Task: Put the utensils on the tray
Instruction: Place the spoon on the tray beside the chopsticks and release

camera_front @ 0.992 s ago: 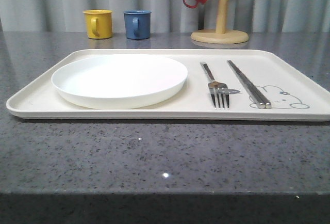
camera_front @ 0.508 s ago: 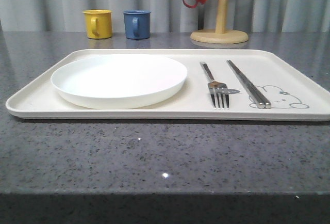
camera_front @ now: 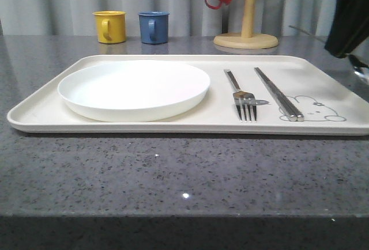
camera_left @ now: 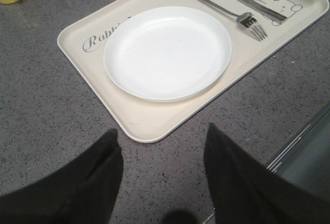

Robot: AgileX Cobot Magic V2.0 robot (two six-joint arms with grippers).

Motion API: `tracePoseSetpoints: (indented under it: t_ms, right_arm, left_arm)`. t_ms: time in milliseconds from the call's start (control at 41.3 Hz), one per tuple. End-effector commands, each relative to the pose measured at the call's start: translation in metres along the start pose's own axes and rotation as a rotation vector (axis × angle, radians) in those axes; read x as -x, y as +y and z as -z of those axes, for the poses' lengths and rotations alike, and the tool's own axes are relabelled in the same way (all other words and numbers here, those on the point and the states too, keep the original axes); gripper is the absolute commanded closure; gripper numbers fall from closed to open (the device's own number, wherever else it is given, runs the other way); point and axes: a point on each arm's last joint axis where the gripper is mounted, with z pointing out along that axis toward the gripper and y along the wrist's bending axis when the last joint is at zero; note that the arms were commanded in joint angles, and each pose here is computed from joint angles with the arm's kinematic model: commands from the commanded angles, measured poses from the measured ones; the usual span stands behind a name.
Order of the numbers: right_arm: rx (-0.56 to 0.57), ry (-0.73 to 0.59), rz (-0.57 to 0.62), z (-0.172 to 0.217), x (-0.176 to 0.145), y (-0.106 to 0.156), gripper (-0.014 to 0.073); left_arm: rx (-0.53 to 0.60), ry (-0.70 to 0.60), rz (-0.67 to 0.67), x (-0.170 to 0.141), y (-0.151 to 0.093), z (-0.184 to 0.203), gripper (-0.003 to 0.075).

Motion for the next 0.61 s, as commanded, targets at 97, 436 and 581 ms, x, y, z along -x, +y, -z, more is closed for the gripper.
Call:
tracePoseSetpoints:
  t_ms: [97, 436, 581]
  right_arm:
    - [0.074, -0.033, -0.016, 0.0, 0.008, 0.013, 0.0564]
    - [-0.055, -0.017, -0.104, -0.014, 0.014, -0.004, 0.0564]
    - [-0.055, -0.036, -0.108, -0.015, 0.016, -0.005, 0.0564]
  left_arm:
    - [-0.003, -0.097, 0.012, 0.012, 0.0, 0.005, 0.0365]
    - [-0.003, -0.097, 0.012, 0.012, 0.0, 0.005, 0.0365]
    - [-0.003, -0.097, 0.012, 0.012, 0.0, 0.005, 0.0365]
